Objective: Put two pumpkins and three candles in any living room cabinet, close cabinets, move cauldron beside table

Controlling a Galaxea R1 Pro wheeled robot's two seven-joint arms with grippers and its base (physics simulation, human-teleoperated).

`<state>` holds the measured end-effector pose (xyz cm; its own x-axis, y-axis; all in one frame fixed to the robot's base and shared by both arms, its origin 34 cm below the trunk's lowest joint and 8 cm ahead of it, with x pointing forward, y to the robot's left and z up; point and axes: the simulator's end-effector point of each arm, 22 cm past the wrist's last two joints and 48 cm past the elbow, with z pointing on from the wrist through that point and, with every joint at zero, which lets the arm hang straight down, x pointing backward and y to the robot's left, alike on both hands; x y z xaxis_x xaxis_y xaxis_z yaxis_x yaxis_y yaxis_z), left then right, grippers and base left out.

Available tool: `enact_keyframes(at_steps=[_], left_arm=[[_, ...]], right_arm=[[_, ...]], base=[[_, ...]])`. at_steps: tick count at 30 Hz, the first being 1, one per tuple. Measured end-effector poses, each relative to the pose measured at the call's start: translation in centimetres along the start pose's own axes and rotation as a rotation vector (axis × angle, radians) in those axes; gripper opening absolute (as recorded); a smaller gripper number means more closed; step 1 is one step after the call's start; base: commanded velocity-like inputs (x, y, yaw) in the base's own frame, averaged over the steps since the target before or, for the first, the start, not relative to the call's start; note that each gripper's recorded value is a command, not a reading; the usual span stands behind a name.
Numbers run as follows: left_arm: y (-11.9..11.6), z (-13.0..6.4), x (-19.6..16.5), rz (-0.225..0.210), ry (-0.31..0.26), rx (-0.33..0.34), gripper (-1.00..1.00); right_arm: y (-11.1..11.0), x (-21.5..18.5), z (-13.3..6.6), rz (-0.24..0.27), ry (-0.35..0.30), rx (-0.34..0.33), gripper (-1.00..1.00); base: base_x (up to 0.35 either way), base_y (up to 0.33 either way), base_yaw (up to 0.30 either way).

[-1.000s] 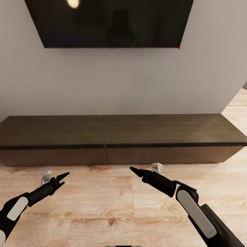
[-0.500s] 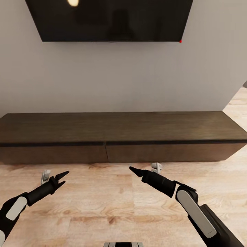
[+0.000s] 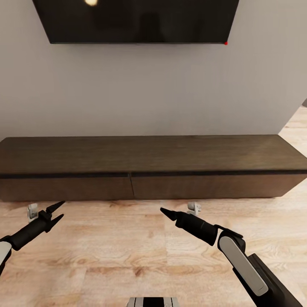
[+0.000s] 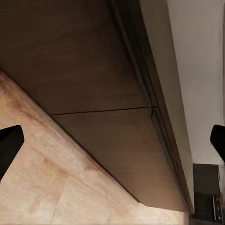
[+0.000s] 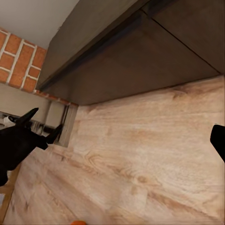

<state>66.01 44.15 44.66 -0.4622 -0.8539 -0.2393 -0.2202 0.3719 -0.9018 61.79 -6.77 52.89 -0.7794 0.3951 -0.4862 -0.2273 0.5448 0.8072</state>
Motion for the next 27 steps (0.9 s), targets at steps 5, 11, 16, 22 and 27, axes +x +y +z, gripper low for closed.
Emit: enact_keyframes(at_steps=[5,11,16,22,27], left_arm=[[1.3,0.0,-0.1,-0.009,-0.023,-0.004,1.0],[2.8,0.2,0.1,0.004,-0.046,-0.01,1.0],[4.1,1.3,1.4,0.02,-0.069,-0.01,1.0],[5.6,4.0,3.8,0.042,-0.104,-0.071,1.0],[6.5,5.2,4.5,0.046,-0.119,-0.115,1.0]], right_arm=[[-1.3,1.3,0.4,-0.011,0.011,0.021,1.0],[-3.1,2.8,1.0,-0.054,0.025,0.081,1.0],[-3.8,3.8,1.6,-0.054,0.028,0.083,1.0],[-4.8,4.9,1.8,-0.053,0.029,0.084,1.0],[-5.7,5.5,2.1,-0.041,0.039,0.091,1.0]], base=[[0.0,0.0,0.0],[0.0,0.0,0.0],[0.0,0.0,0.0],[0.0,0.0,0.0],[0.0,0.0,0.0]])
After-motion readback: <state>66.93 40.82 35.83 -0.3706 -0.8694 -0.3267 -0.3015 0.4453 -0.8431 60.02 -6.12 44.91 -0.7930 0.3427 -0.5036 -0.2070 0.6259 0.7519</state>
